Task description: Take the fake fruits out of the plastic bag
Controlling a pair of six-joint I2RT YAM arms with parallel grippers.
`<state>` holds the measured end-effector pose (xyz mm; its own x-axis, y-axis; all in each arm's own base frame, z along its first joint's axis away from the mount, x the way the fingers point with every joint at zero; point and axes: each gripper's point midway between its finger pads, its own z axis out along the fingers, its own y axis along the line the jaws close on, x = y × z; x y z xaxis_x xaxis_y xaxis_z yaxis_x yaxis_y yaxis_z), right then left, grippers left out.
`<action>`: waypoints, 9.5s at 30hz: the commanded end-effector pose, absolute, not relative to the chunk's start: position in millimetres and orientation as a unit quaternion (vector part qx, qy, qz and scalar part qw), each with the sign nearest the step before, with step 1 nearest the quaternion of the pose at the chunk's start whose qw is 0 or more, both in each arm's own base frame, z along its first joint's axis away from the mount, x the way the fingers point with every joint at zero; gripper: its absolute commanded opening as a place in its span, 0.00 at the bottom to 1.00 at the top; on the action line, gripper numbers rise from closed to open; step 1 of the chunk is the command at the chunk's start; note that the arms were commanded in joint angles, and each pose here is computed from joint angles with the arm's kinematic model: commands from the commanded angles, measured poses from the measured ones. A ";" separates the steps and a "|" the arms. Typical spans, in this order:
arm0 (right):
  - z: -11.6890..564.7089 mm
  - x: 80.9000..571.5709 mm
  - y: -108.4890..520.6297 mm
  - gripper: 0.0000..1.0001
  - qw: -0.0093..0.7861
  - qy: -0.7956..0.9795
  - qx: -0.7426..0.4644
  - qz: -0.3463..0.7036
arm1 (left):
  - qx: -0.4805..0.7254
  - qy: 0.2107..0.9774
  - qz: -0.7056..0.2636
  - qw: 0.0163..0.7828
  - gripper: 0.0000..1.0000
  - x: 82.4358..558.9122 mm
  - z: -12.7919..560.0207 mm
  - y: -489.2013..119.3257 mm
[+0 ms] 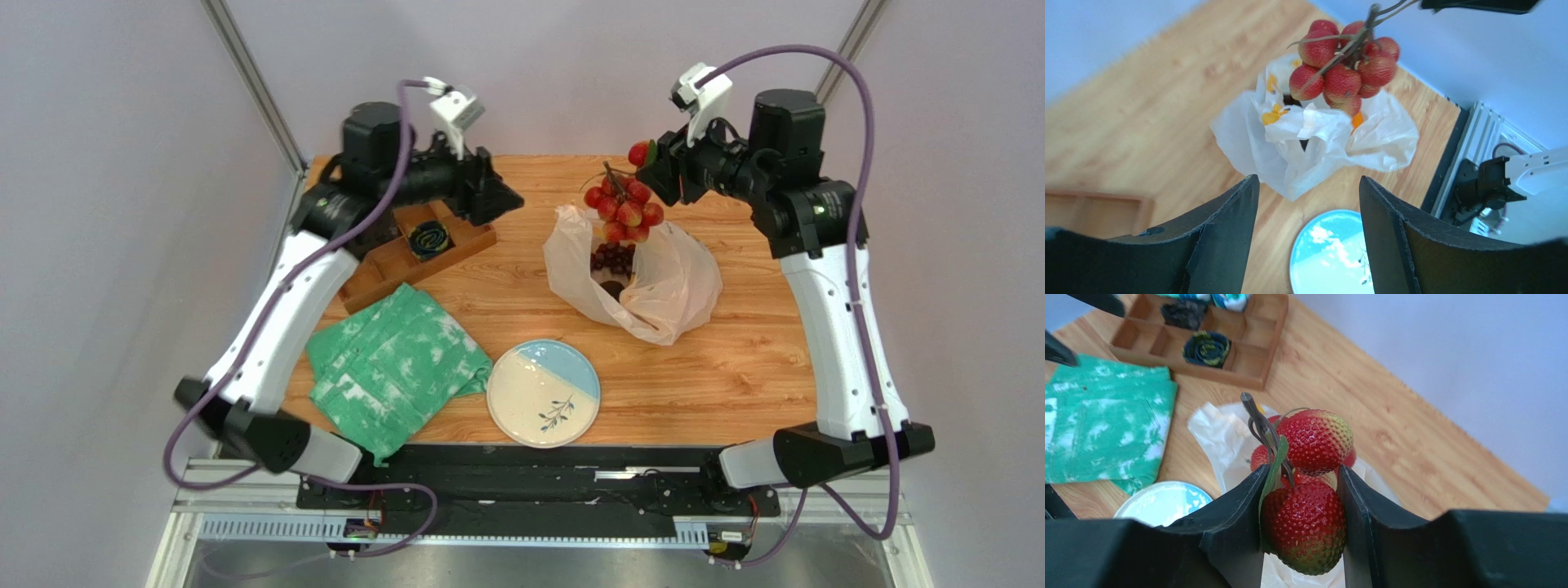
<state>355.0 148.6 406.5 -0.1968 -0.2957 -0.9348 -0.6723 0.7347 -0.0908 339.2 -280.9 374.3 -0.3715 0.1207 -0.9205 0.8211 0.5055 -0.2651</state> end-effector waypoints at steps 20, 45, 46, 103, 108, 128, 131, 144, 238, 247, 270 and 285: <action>341.7 186.1 227.0 0.14 0.401 0.740 -0.445 0.306 | 0.239 0.707 -0.356 0.562 0.70 245.4 400.9 -161.1; 199.3 234.3 263.8 0.12 0.316 0.801 -0.476 0.181 | 0.197 0.716 -0.344 0.574 0.69 245.4 388.8 -138.5; 198.0 237.0 262.5 0.12 0.316 0.802 -0.476 0.172 | 0.198 0.716 -0.344 0.574 0.69 244.5 388.9 -138.6; 138.7 162.4 300.2 0.83 0.249 0.701 -0.657 0.121 | 0.189 0.721 -0.370 0.555 0.67 243.2 372.5 -140.9; 120.0 141.1 282.0 0.46 0.201 0.666 -0.705 0.135 | 0.187 0.723 -0.374 0.550 0.67 244.7 373.4 -141.8; 52.0 188.7 281.1 0.02 0.110 0.696 -0.706 0.079 | 0.182 0.736 -0.376 0.533 0.67 246.6 362.2 -141.6; 53.2 197.2 285.6 0.03 0.130 0.702 -0.697 0.071 | 0.179 0.737 -0.381 0.529 0.66 247.1 361.7 -142.6; 106.6 191.8 244.9 0.42 0.182 0.710 -0.679 0.040 | 0.178 0.743 -0.377 0.523 0.70 248.6 353.6 -142.6; 98.6 349.2 76.6 0.62 0.218 0.892 -0.395 0.018 | 0.412 0.749 -0.409 0.318 0.00 257.1 264.2 -348.0; 92.9 311.5 29.1 0.73 0.185 0.885 -0.423 -0.063 | 0.414 0.746 -0.419 0.313 0.00 257.3 264.1 -353.3; 92.8 324.8 72.1 0.32 0.229 0.879 -0.417 0.039 | 0.424 0.746 -0.405 0.317 0.00 265.6 259.3 -356.0; 189.9 297.0 102.1 0.18 0.382 0.830 -0.394 0.103 | 0.432 0.744 -0.392 0.325 0.00 274.1 260.2 -357.4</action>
